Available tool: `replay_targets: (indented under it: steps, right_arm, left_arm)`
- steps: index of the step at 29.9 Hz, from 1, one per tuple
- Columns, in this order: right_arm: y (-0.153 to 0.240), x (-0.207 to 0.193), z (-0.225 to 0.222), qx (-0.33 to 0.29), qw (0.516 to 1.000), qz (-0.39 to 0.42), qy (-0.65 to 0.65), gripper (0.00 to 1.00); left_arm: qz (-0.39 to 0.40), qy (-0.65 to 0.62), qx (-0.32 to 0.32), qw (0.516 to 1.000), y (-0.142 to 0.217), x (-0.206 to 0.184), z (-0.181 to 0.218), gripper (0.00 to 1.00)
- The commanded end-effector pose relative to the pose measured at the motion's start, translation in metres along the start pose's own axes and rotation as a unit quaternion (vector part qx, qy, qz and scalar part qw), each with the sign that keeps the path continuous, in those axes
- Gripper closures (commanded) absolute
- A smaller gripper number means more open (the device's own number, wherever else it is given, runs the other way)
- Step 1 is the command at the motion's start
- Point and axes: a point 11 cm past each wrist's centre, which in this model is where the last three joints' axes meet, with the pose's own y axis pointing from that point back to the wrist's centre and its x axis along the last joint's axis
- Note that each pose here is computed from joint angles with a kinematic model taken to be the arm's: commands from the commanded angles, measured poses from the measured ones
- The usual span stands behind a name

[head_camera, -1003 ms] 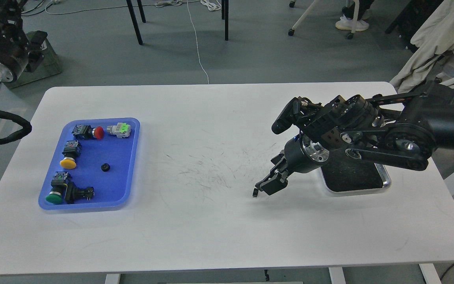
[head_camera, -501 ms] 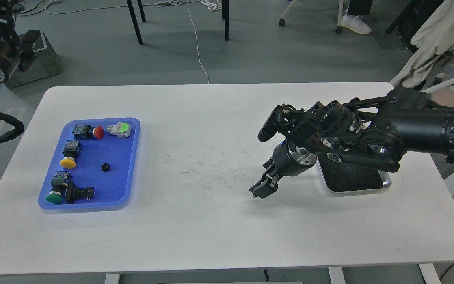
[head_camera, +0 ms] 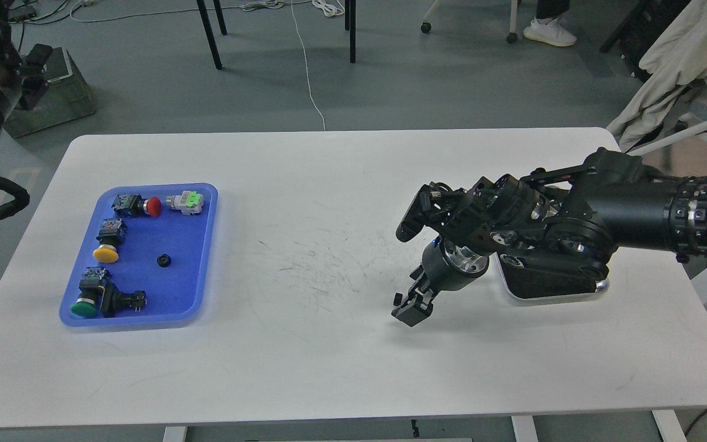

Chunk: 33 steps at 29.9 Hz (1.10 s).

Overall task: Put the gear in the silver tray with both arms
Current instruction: 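Lower the right gripper and grasp the black gear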

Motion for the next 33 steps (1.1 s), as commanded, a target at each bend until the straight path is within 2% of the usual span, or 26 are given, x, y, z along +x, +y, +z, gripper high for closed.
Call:
replay_targets:
  steps: [1, 10, 15, 29, 33]
  right_arm:
    - [-0.006, 0.000, -0.001, 0.000, 1.000, -0.002, -0.002, 0.23]
    - [-0.017, 0.011, -0.006, -0.001, 1.000, 0.007, 0.006, 0.26]
    - [-0.016, 0.013, -0.005, -0.001, 1.000, 0.007, 0.007, 0.39]
    - [-0.015, 0.010, -0.004, -0.003, 1.000, 0.003, 0.006, 0.39]
    - [-0.015, 0.011, -0.004, -0.002, 1.000, 0.003, 0.006, 0.41]
  left_arm:
    - [0.001, -0.001, 0.000, 1.000, 0.001, 0.002, 0.001, 0.03]
    - [0.007, -0.004, -0.001, 1.000, 0.004, 0.009, 0.003, 0.03]
    - [0.009, -0.006, -0.001, 1.000, 0.005, 0.012, 0.004, 0.03]
    - [0.009, -0.006, -0.001, 1.000, 0.005, 0.012, 0.004, 0.03]
    - [0.009, -0.006, -0.001, 1.000, 0.005, 0.012, 0.004, 0.03]
